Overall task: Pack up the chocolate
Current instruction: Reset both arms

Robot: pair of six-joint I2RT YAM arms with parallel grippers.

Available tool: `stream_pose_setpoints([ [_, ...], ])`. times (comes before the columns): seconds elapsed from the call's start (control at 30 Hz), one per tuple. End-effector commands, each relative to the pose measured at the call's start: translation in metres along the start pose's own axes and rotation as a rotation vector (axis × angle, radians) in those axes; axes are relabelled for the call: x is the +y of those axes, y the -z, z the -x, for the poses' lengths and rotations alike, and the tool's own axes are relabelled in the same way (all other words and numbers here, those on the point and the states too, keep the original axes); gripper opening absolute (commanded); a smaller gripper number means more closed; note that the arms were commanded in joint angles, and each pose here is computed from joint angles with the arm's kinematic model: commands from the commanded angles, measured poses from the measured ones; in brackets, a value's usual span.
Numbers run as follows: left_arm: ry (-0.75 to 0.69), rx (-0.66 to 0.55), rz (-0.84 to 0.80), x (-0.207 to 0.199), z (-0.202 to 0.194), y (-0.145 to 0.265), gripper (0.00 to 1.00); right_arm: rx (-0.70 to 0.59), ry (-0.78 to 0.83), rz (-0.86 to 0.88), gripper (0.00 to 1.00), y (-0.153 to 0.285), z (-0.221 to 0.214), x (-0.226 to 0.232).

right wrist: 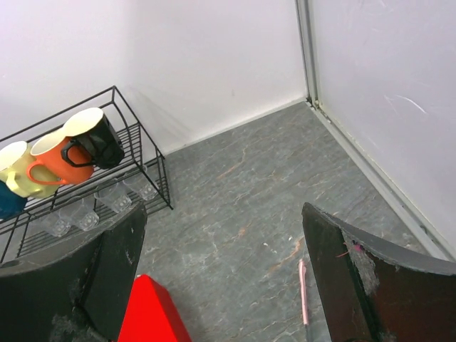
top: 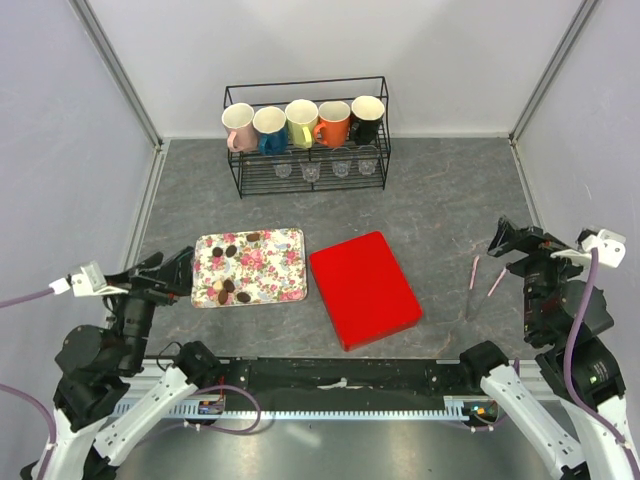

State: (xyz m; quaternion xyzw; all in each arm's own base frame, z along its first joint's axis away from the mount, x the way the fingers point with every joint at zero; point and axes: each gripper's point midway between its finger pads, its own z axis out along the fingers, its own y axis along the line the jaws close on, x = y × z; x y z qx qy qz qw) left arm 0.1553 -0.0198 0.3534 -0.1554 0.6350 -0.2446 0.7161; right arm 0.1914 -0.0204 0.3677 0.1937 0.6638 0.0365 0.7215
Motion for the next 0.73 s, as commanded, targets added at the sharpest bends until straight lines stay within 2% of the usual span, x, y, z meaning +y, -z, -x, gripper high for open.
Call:
stream_pose_setpoints([
  [0.0,-0.041,-0.065,0.050,0.024,0.008,0.012,1.00,-0.030,0.026,-0.043,0.98,0.005,0.000,-0.015],
  [0.27,-0.014,-0.117,0.102,0.046,0.022,0.032,1.00,-0.083,0.001,-0.066,0.98,0.013,0.005,-0.027],
  [0.7,0.004,-0.128,0.115,0.048,0.026,0.033,1.00,-0.102,-0.006,-0.068,0.98,0.015,0.010,-0.029],
])
